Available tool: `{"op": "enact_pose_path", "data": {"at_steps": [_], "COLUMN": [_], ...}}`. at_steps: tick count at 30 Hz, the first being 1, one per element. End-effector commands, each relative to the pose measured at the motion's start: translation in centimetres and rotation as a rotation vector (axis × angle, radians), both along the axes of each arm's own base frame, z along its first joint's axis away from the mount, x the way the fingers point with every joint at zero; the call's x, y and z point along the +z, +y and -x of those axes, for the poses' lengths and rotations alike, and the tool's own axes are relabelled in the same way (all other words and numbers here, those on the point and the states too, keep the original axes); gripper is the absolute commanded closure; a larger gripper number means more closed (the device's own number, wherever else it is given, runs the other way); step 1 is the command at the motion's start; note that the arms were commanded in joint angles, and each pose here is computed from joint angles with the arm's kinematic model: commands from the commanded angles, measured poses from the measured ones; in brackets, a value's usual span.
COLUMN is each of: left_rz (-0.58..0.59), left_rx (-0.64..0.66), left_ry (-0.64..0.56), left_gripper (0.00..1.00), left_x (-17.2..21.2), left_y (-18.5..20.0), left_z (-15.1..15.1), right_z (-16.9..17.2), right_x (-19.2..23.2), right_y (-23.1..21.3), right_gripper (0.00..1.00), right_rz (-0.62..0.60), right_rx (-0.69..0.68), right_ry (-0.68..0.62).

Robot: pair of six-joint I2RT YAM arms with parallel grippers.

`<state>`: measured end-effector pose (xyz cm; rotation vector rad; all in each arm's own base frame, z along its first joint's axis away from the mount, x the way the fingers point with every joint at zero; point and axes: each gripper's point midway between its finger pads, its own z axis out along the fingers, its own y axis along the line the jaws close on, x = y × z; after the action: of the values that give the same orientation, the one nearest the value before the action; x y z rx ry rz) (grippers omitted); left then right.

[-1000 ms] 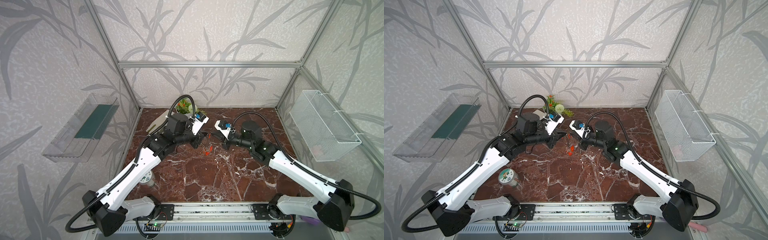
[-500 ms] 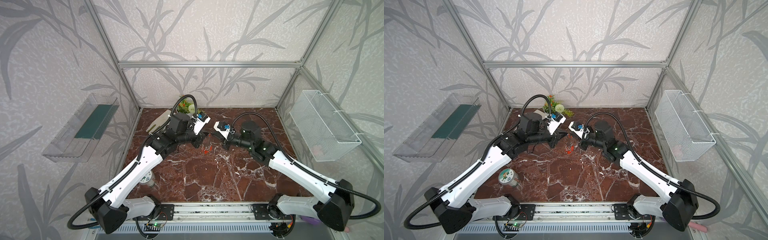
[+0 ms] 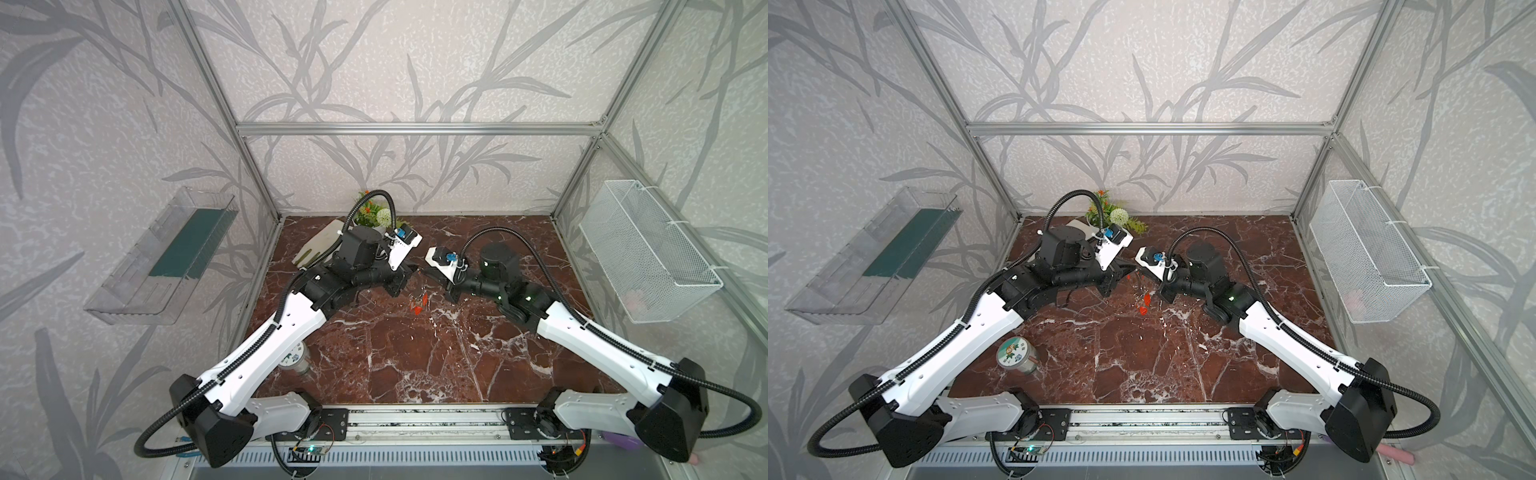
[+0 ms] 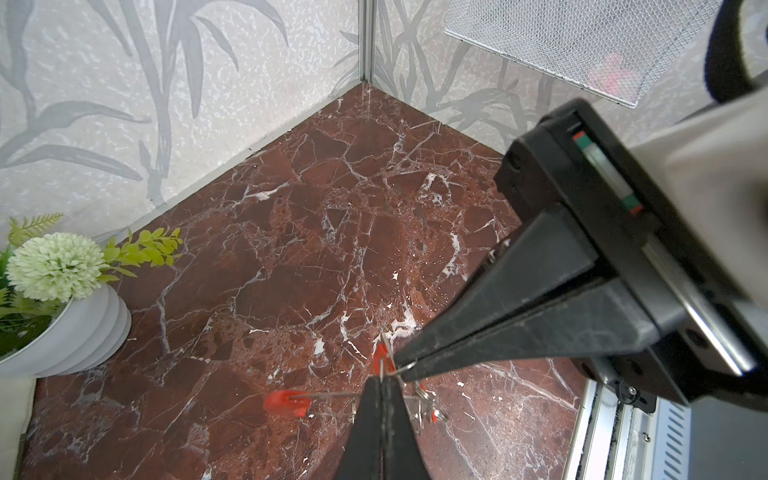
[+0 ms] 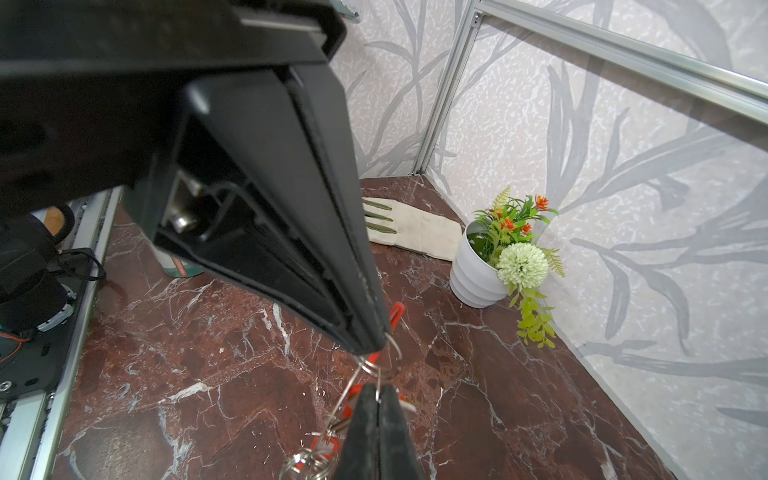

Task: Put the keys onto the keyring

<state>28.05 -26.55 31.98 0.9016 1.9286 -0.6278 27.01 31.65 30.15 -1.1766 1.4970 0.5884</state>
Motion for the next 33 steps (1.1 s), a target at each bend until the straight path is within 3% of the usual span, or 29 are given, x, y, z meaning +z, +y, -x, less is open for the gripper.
{"op": "enact_pose_path", "data": {"at_steps": [1, 5, 7, 11, 13, 16, 22, 26, 33], "left_rz": [0.054, 0.092, 0.117, 0.172, 0.201, 0.249, 0.378, 0.495, 0.582], "left_rx": [0.027, 0.021, 0.022, 0.033, 0.042, 0.043, 0.033, -0.009, -0.105], "left_ry": [-0.081, -0.072, -0.060, -0.047, -0.038, -0.012, 0.050, 0.100, 0.160], "left_gripper": [1.00, 1.00, 1.00, 1.00, 1.00, 1.00, 1.00, 1.00, 1.00], "left_x": [2.7, 2.9, 2.9, 3.2, 3.4, 3.6, 4.9, 6.2, 7.0], "left_y": [0.1, -0.2, -0.4, -0.7, -0.9, -1.1, -1.5, -1.6, -2.1], "left_z": [-0.7, -0.5, -0.5, -0.7, -0.9, -1.0, -1.3, -1.4, -0.8], "right_z": [1.0, 1.4, 1.4, 0.8, 0.6, 0.3, -1.4, -2.3, -3.8], "right_x": [0.0, 0.2, 0.2, 0.6, 1.1, 1.6, 2.5, 2.8, 4.3], "right_y": [0.6, 0.7, 0.6, -0.4, -1.1, -2.2, -4.9, -6.4, -7.2], "right_gripper": [1.00, 1.00, 0.87, 0.81, 0.72, 0.70, 0.63, 0.63, 0.64], "right_rz": [0.002, -0.017, -0.023, -0.041, -0.071, -0.135, -0.312, -0.404, -0.607], "right_rx": [0.048, 0.061, 0.049, -0.024, -0.067, -0.119, -0.224, -0.265, -0.187], "right_ry": [0.021, 0.048, 0.061, 0.059, 0.057, 0.092, 0.288, 0.396, 0.600]}}
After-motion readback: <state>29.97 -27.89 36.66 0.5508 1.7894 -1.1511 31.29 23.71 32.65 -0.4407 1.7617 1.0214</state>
